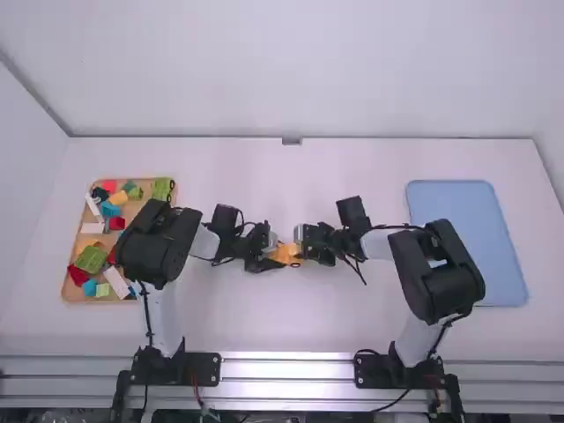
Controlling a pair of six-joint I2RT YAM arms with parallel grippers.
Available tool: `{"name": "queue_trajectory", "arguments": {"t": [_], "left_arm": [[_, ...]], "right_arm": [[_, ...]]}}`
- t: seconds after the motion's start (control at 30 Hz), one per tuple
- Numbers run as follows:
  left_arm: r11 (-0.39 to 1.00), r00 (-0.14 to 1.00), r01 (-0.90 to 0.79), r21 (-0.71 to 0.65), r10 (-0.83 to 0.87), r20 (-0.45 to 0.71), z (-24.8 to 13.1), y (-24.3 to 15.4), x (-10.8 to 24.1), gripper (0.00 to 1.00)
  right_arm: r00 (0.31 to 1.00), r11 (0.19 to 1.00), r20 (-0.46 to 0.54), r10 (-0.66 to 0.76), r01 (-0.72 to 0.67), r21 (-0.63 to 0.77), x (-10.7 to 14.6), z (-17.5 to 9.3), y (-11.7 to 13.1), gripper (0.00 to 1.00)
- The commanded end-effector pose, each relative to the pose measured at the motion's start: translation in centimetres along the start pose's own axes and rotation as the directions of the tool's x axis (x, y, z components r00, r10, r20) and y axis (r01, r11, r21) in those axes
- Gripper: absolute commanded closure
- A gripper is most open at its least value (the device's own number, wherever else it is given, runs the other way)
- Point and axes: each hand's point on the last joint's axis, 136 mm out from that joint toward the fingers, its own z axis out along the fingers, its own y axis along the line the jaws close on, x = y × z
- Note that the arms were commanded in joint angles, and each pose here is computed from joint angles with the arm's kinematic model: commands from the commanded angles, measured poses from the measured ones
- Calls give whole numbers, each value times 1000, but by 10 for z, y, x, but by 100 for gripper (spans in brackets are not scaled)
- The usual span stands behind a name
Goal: Assemble lego blocks to make yellow taxi
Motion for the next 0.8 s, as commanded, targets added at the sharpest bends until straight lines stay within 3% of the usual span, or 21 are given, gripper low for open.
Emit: {"name": "queue_trajectory", "arguments": {"t": [0.0, 0.77], "left_arm": [[1000, 999, 30, 9, -30, -21, 3, -4, 10, 57], [999, 999, 37, 12, -37, -23, 3, -5, 11, 59]], "right_arm": [[999, 1000, 40, -19, 20, -11, -9, 0, -1, 88], [998, 998, -1, 57, -57, -24, 0, 1, 5, 84]]}}
